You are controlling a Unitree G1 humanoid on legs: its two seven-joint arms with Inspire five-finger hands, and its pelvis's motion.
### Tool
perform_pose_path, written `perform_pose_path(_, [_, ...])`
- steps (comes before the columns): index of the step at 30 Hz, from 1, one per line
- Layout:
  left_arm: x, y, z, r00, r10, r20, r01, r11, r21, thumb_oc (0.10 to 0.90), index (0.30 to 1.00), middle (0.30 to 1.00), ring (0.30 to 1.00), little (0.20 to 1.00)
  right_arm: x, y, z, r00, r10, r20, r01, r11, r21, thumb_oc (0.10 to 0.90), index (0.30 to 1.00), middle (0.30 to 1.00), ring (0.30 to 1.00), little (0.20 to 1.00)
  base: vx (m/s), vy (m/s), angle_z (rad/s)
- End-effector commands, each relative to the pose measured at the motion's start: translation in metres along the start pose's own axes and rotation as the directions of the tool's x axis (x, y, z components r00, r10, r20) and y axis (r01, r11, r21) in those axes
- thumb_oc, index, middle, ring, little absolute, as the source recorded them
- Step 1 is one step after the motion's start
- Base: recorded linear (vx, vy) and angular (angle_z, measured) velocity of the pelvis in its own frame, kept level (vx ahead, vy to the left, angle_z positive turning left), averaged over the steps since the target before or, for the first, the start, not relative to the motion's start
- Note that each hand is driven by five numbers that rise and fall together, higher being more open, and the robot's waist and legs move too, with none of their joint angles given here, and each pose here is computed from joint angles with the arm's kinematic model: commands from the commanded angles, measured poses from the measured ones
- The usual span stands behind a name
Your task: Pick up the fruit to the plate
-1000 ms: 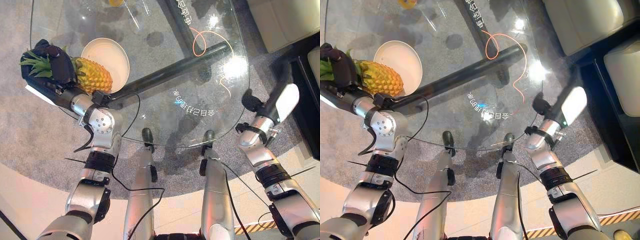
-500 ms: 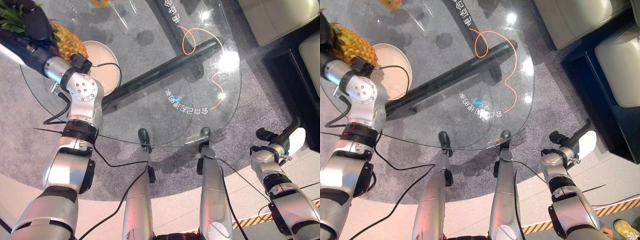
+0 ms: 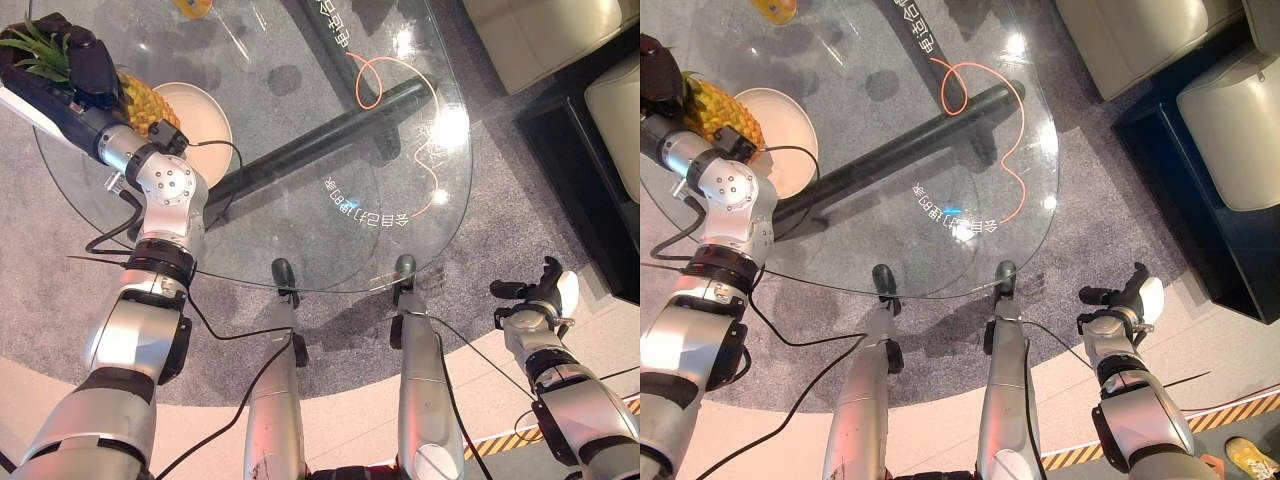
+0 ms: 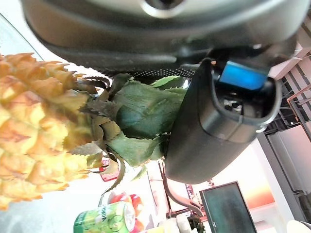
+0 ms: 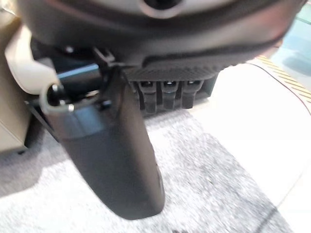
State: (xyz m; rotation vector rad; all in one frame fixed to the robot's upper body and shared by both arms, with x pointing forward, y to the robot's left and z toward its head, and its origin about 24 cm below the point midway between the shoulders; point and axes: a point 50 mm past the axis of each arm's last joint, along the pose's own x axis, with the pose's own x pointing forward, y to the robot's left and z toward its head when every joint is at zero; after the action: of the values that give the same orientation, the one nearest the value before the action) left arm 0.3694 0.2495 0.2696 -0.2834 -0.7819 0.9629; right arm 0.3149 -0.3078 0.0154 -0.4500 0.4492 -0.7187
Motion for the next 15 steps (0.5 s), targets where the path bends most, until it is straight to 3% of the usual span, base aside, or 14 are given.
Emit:
perform_pose_path(1, [0.0431, -0.0174, 0.0648, 0.974, 0.026, 0.223, 0.002, 0.992, -0.124, 0.1, 0.3, 0.3, 0.3, 0.2, 0.0034, -0.0112, -0.0086, 0.999, -0.046, -0.011, 0.046, 0.997, -0.057, 0.8, 0.9, 0.9, 0.9, 0.9, 0.0, 0.0, 0.0])
perform_pose_path(15, [0.0518, -0.0126, 0.0642, 0.977, 0.011, 0.215, 0.014, 0.993, -0.113, 0.1, 0.3, 0.3, 0.3, 0.2, 0.0004, -0.0043, -0.007, 0.999, -0.032, 0.002, 0.032, 0.997, -0.067, 0.8, 0.9, 0.9, 0.9, 0.9, 0.0, 0.0, 0.0])
